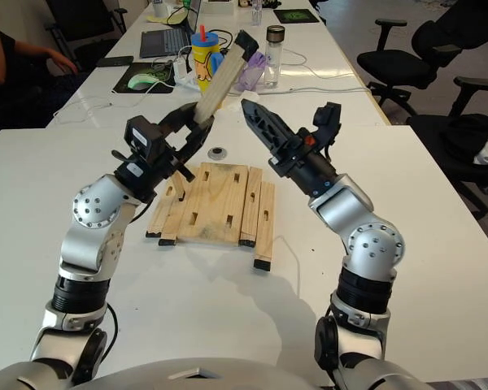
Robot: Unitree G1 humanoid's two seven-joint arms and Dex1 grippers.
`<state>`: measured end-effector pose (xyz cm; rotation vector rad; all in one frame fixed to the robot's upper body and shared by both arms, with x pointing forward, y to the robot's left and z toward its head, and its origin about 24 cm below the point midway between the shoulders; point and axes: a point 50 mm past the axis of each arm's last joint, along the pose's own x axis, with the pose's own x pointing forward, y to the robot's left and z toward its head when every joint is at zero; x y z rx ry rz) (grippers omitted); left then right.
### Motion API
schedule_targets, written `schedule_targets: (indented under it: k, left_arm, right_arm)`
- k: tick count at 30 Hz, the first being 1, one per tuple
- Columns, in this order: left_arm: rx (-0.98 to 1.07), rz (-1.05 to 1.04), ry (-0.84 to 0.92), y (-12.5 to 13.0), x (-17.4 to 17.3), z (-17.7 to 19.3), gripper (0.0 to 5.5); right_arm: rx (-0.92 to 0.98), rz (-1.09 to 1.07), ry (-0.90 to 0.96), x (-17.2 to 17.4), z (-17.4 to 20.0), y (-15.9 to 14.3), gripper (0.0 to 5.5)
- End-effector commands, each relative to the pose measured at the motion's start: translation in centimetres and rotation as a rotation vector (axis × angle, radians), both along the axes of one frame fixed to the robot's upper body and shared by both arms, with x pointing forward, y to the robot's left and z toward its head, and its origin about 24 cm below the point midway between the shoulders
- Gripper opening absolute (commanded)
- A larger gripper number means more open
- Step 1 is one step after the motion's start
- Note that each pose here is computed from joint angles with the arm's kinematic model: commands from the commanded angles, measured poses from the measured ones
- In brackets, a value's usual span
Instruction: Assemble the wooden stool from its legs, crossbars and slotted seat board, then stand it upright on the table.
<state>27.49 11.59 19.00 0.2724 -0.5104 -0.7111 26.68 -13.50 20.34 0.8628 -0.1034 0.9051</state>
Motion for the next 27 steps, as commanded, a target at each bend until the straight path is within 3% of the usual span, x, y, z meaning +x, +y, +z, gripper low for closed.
schedule_targets:
  k: [1,15,27]
  left_arm:
    - [0.055,-0.005,0.005,0.4,-0.2,-0.6,1.34]
    - [0.129,-0.1,0.05,-1.0,-0.1,-3.2,1.34]
    - [0.156,-0.095,0.043,-0.6,0.3,-3.3,1.34]
  right_arm:
    - [0.047,0.001,0.016,0.4,1.0,-0.3,3.42]
    - [0.115,0.027,0.06,1.2,0.9,-0.3,3.42]
    - [0.124,-0.032,0.089,1.9,0.5,-0.6,1.62]
